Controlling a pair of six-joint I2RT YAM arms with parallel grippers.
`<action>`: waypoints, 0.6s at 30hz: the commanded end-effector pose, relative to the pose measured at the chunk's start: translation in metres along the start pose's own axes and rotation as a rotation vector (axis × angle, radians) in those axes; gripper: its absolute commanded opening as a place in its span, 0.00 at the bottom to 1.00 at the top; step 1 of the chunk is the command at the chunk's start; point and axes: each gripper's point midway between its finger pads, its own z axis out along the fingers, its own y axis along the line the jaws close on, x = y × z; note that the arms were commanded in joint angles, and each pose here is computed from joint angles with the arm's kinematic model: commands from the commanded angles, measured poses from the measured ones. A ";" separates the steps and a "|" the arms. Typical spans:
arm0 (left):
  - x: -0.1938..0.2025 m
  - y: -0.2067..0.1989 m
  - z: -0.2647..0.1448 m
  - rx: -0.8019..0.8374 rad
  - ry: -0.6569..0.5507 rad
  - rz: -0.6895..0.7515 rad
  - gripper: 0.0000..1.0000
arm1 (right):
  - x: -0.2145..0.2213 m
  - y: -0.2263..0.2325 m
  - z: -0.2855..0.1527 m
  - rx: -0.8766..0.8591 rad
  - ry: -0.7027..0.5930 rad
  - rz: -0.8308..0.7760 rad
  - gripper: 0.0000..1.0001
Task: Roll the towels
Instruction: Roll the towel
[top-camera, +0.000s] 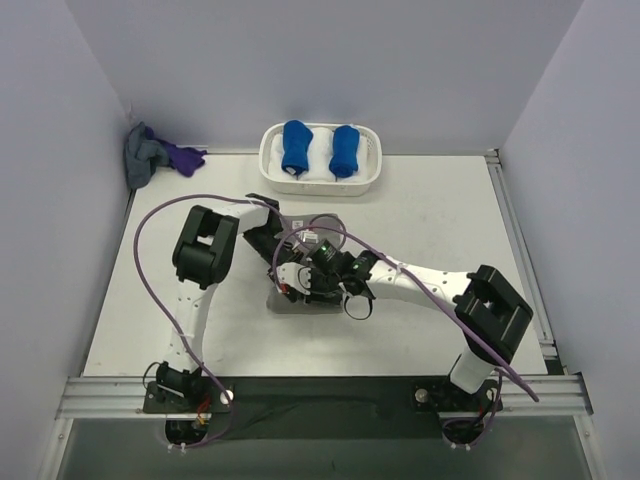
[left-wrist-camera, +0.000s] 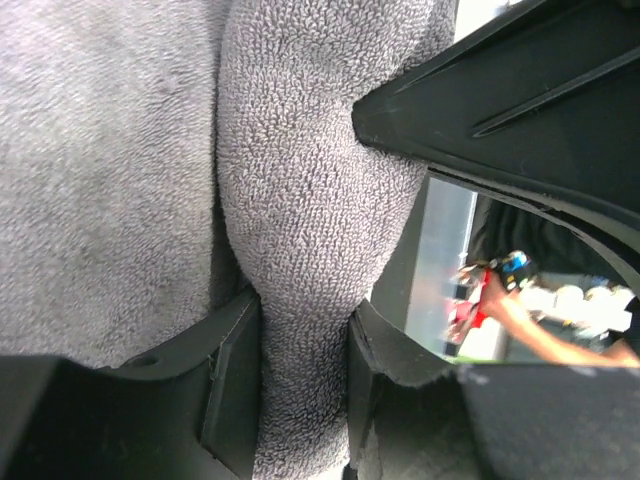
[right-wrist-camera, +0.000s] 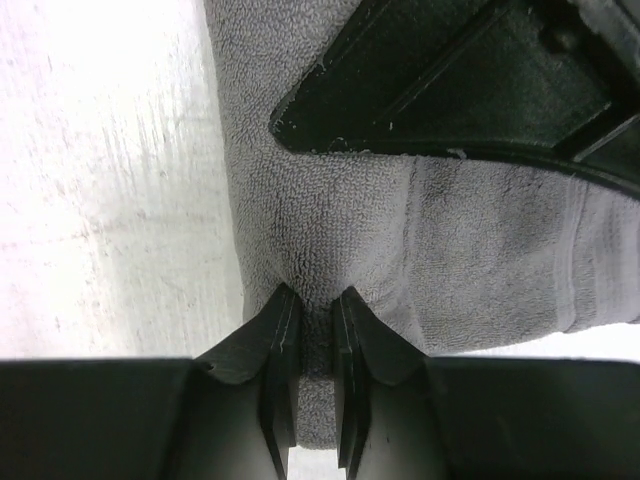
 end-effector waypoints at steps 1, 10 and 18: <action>0.012 0.035 -0.018 -0.091 -0.023 0.021 0.43 | 0.049 0.057 0.010 -0.254 0.135 0.113 0.03; 0.000 0.016 -0.071 -0.053 -0.330 0.018 0.72 | 0.034 0.061 -0.006 -0.466 0.061 0.365 0.00; 0.009 0.008 -0.135 -0.209 -0.515 0.084 0.72 | 0.029 0.054 -0.005 -0.611 0.027 0.558 0.00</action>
